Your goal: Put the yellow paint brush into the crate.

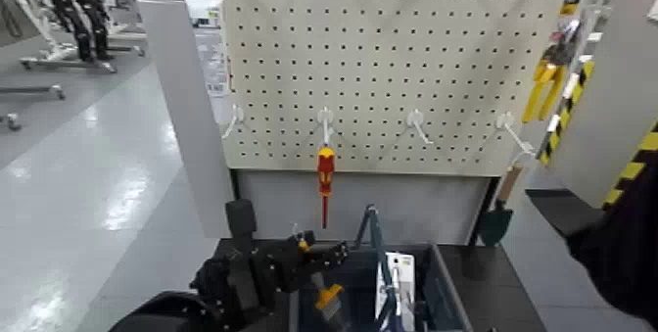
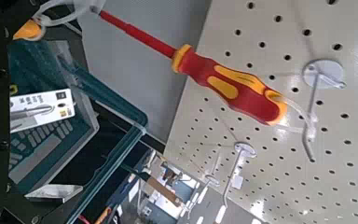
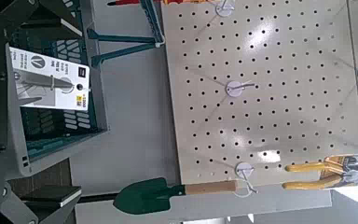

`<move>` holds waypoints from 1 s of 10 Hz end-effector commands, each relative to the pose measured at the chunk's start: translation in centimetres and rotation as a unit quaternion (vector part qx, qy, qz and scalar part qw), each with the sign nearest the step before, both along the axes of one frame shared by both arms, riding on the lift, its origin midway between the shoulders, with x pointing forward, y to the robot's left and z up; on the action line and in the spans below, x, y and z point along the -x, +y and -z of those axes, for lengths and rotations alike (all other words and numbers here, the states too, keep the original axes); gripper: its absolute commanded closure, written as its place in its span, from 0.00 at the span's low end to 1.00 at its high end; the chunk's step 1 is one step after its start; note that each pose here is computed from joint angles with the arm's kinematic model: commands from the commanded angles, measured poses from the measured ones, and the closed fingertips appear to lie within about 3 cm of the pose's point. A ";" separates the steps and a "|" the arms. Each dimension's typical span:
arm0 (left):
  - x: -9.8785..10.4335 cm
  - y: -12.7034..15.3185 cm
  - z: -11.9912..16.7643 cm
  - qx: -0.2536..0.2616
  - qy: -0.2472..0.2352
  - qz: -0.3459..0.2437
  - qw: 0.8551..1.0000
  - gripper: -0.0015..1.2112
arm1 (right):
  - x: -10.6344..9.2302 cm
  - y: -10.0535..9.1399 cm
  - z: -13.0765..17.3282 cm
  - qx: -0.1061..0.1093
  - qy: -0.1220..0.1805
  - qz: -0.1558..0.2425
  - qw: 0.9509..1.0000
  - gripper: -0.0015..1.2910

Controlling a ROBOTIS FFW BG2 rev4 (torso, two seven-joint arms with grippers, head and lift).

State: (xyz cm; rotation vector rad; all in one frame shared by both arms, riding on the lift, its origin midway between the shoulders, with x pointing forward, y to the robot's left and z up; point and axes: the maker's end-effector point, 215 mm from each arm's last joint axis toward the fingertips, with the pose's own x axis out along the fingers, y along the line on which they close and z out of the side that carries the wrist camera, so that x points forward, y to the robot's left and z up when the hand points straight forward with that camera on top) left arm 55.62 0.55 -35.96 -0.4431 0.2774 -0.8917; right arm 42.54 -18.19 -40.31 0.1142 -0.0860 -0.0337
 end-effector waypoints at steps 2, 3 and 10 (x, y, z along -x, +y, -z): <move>-1.1 2.5 -2.5 -0.048 -0.054 -0.026 0.997 0.12 | 0.1 0.0 0.1 0.000 0.001 0.000 1.000 0.10; -1.5 3.4 -3.3 -0.061 -0.069 -0.037 0.995 0.12 | 0.1 0.0 0.1 0.000 0.001 0.000 1.000 0.10; -0.6 12.1 -3.4 -0.172 -0.180 -0.202 0.947 0.12 | 0.1 -0.5 -0.2 0.002 -0.003 0.005 1.000 0.10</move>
